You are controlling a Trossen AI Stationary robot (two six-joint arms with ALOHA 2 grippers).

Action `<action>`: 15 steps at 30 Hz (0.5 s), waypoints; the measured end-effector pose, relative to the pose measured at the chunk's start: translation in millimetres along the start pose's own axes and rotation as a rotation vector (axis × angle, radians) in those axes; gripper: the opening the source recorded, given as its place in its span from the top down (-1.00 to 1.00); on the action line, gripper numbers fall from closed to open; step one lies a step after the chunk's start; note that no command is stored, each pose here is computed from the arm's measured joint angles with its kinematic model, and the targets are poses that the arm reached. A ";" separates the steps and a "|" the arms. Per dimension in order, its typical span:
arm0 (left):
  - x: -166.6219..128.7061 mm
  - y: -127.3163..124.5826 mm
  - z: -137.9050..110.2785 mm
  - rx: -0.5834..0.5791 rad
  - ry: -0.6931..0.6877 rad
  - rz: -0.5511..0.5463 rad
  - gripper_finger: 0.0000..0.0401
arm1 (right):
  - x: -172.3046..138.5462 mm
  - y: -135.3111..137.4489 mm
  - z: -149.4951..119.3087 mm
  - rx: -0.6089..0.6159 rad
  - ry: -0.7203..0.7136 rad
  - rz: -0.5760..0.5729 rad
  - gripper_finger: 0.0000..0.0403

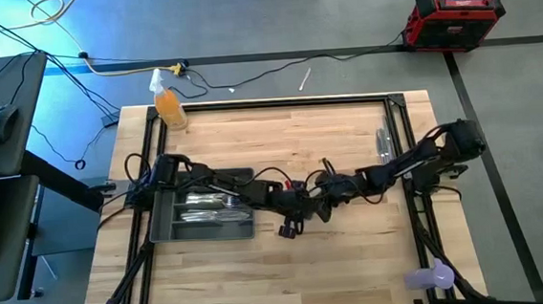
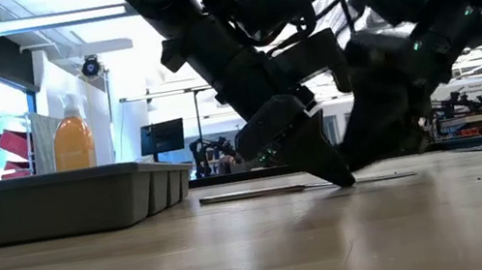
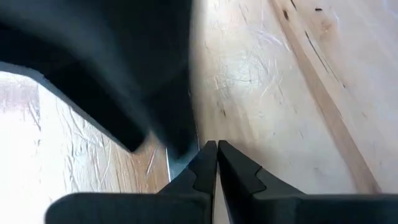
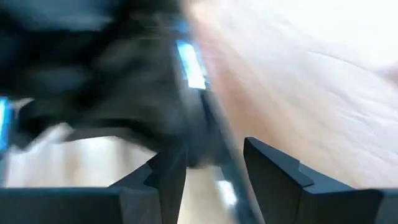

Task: Sort silverware
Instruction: Put the silver knife into the black silverware tray

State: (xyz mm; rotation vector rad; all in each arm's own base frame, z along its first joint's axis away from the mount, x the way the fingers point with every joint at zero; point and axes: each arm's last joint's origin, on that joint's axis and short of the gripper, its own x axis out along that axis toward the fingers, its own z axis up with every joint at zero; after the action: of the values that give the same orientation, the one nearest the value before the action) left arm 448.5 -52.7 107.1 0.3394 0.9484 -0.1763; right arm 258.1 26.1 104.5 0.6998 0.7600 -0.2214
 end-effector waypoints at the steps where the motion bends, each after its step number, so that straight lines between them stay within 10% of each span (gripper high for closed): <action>1: 0.0 0.3 -0.1 -0.005 0.001 0.002 1.00 | 0.1 -3.9 0.1 0.020 0.021 -0.018 0.26; 15: 9.8 12.3 -8.2 -0.060 -0.011 -0.021 1.00 | 21.9 7.4 -1.1 0.044 0.186 0.100 0.26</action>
State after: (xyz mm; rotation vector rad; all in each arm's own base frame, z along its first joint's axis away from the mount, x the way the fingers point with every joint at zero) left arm 451.5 -38.3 97.3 0.2732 0.9450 -0.1688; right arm 276.3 33.7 92.4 0.8054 0.8966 -0.0827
